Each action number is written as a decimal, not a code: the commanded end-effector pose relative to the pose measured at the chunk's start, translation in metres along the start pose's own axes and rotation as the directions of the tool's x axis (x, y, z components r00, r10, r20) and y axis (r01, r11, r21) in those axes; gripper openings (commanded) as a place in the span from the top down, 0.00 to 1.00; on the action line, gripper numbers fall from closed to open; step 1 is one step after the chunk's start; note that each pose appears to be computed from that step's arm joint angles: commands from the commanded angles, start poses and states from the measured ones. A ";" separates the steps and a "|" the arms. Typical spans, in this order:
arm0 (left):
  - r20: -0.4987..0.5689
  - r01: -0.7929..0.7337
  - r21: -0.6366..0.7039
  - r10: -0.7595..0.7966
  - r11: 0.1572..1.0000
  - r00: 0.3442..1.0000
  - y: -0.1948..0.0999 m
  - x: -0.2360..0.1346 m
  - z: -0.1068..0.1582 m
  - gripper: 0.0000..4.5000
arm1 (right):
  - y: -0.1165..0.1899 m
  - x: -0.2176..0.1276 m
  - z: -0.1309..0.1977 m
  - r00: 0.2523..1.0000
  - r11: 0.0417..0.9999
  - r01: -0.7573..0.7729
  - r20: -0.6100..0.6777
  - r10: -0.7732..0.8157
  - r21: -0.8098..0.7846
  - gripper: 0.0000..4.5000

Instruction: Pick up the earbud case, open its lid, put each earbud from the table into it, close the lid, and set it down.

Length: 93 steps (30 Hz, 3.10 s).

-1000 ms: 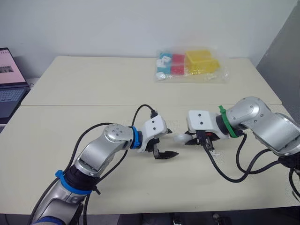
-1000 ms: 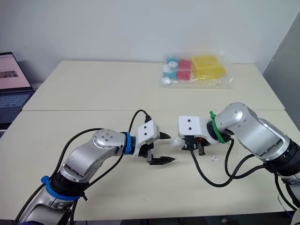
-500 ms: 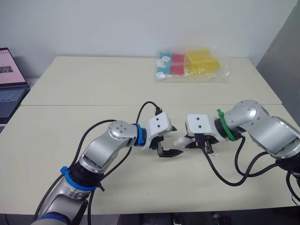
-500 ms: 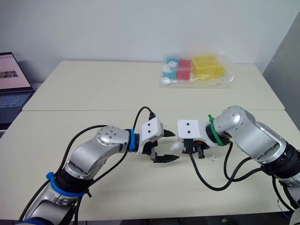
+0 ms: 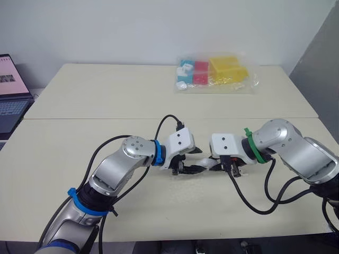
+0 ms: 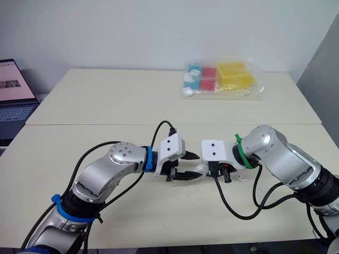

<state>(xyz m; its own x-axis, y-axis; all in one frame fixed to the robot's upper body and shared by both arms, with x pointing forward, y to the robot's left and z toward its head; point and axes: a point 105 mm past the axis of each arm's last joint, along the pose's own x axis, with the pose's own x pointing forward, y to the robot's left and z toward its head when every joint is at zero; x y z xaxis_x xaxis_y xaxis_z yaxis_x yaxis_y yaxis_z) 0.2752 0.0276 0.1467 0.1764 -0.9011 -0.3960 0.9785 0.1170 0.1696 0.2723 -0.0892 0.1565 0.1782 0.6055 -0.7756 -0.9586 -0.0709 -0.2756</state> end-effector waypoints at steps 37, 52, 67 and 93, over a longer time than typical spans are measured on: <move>0.053 -0.008 -0.016 0.009 1.000 0.999 0.000 -0.003 0.004 0.65 | -0.006 -0.014 0.016 0.997 0.999 0.045 0.058 -0.043 -0.029 0.83; 0.041 0.020 -0.017 -0.019 1.000 0.999 -0.005 -0.003 0.000 0.81 | -0.006 -0.016 0.016 0.995 0.999 0.043 0.088 -0.043 0.010 0.83; 0.187 -0.012 -0.147 0.040 0.989 0.981 0.007 -0.009 -0.004 0.82 | -0.003 -0.069 0.000 0.989 0.989 0.137 0.067 -0.134 -0.049 0.00; 0.459 -0.142 0.139 0.064 0.980 0.886 -0.001 -0.012 0.006 0.82 | -0.034 -0.063 0.041 0.888 0.920 0.373 0.334 -0.316 -0.119 0.00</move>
<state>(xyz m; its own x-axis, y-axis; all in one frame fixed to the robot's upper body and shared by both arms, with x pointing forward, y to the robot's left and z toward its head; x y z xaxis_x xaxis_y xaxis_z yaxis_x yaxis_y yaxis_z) 0.2782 0.0400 0.1544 0.2096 -0.9751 0.0730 0.9259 0.2219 0.3057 0.2836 -0.0926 0.2214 0.3615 0.8178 -0.4478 -0.8242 0.0557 -0.5636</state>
